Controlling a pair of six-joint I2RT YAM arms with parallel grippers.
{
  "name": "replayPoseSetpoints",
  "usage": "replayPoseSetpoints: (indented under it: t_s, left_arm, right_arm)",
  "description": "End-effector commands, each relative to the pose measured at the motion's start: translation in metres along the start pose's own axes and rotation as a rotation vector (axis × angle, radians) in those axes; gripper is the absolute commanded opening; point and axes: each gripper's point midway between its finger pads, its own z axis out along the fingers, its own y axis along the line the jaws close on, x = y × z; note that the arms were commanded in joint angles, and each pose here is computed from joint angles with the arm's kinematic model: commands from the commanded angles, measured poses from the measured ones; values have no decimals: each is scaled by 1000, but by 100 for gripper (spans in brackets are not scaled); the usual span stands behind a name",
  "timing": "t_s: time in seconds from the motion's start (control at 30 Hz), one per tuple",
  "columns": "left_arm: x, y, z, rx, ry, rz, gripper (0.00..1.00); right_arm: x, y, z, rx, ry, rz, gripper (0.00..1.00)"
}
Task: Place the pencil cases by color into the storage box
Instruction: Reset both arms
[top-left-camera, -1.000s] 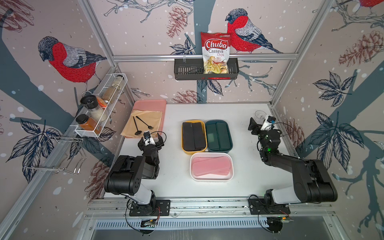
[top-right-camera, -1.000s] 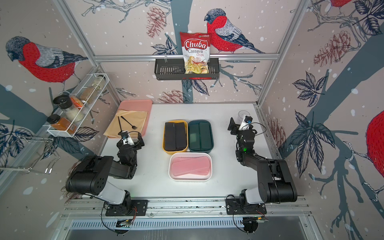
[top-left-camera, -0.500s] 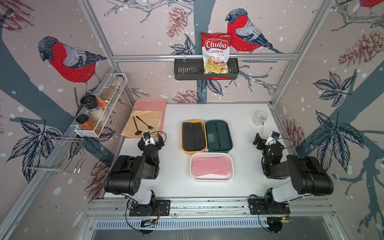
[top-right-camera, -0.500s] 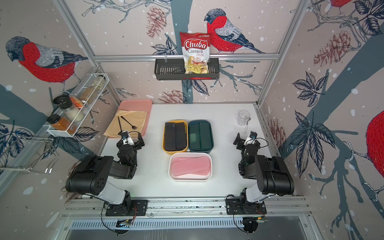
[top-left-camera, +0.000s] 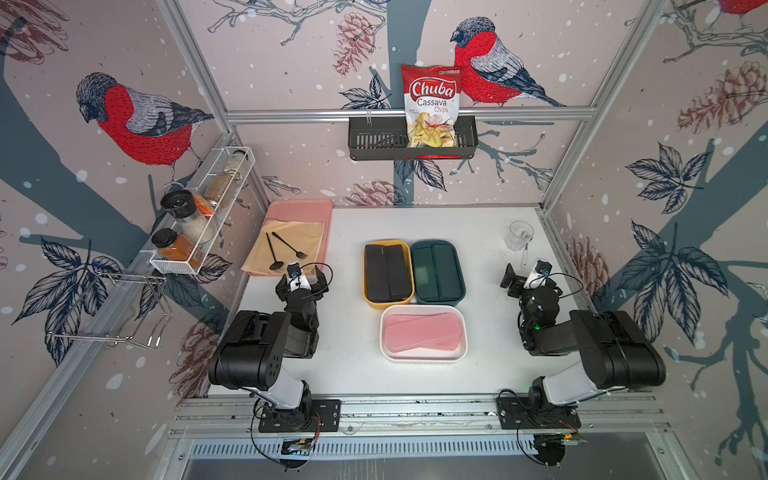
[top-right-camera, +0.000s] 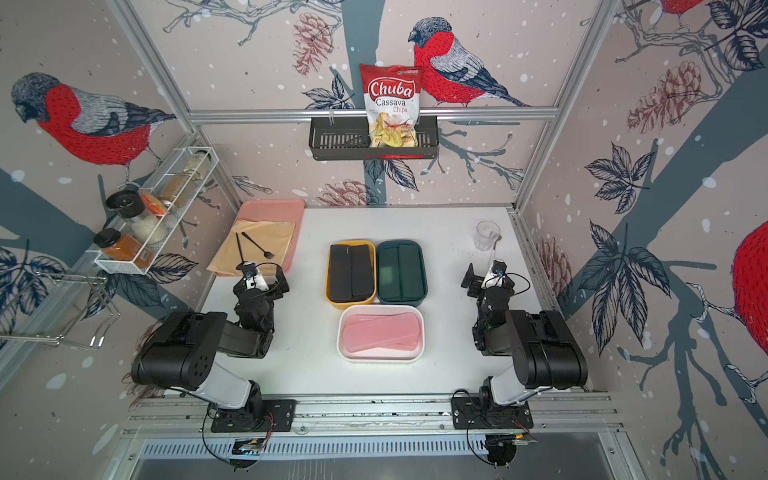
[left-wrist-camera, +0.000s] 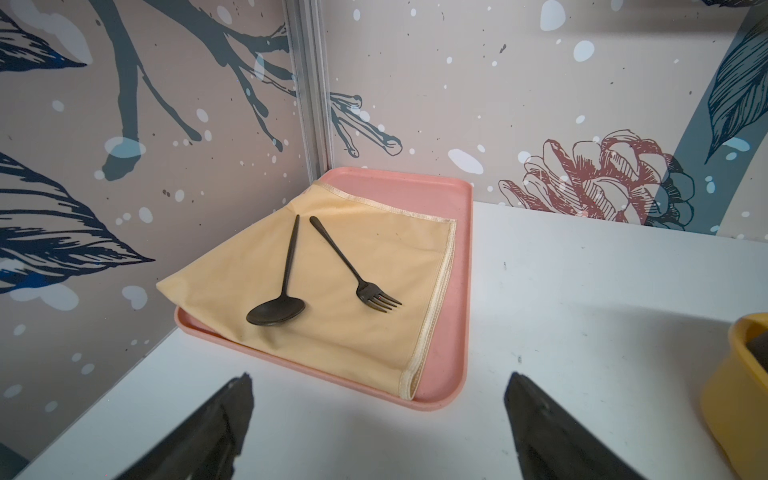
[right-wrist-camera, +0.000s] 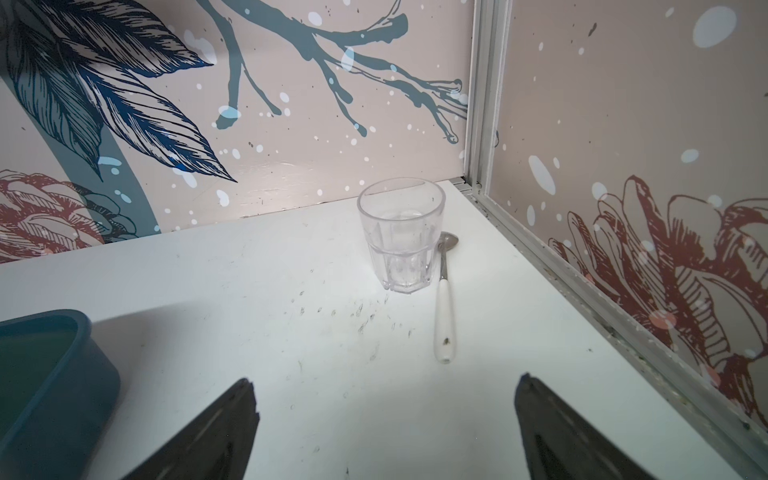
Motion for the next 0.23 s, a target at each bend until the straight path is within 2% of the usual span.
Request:
replayPoseSetpoints:
  t_s: [0.0, 0.2]
  left_arm:
    - [-11, 0, 0, 0, -44, -13, 98]
    - [-11, 0, 0, 0, -43, -12, 98]
  right_arm:
    - [-7, 1, 4, -33, -21, 12, 100]
    - [-9, 1, 0, -22, -34, 3, 100]
